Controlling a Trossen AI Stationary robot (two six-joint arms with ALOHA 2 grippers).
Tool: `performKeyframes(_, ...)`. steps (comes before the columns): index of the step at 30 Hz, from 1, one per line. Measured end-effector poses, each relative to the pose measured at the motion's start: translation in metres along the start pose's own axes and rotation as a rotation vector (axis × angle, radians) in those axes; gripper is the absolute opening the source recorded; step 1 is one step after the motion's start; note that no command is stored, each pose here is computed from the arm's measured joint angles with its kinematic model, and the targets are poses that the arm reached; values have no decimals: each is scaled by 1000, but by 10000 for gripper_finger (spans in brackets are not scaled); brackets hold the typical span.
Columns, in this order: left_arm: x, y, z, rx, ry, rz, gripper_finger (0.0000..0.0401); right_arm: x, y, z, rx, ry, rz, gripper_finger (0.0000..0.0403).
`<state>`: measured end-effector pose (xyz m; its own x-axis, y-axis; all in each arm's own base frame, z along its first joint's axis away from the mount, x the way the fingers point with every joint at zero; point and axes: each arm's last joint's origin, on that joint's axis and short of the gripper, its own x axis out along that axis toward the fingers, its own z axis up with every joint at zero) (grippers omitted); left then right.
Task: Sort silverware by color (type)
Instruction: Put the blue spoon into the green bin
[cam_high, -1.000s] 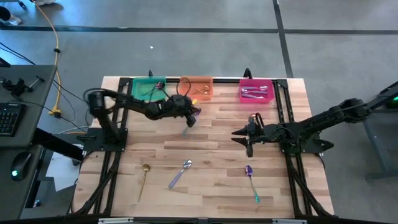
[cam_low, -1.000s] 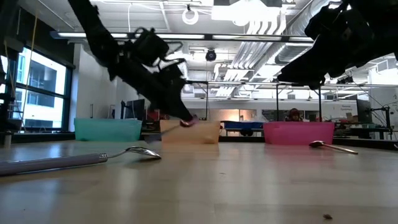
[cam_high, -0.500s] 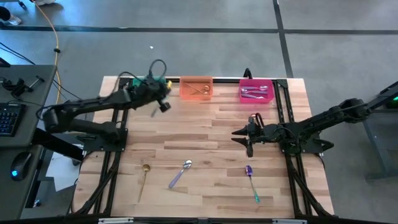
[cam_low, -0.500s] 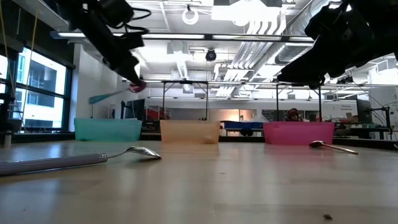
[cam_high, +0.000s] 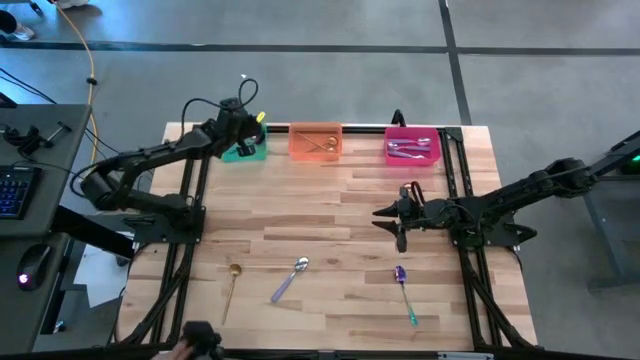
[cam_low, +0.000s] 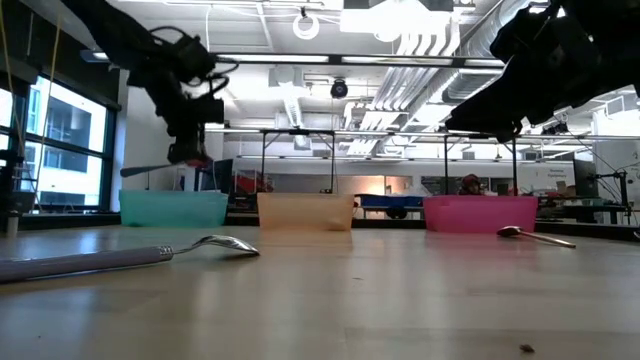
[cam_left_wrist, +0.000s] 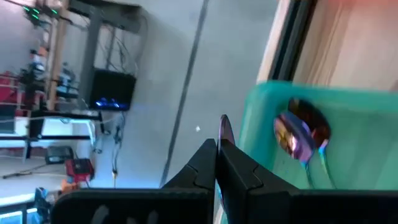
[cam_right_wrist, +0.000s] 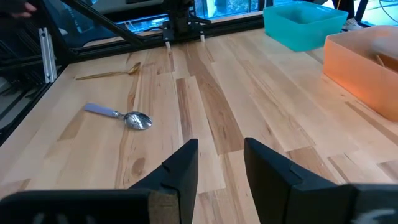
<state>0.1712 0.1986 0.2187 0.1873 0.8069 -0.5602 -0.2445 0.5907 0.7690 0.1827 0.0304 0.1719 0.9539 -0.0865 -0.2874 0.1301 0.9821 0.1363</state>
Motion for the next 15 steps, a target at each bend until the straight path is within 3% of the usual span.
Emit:
performKeyframes(9, 34, -10, -5, -37, 62, -99, 0, 0, 0, 0, -8, 0, 0, 114)
performKeyframes(15, 43, -15, -3, -37, 53, -102, 0, 0, 0, 0, -5, 0, 0, 114)
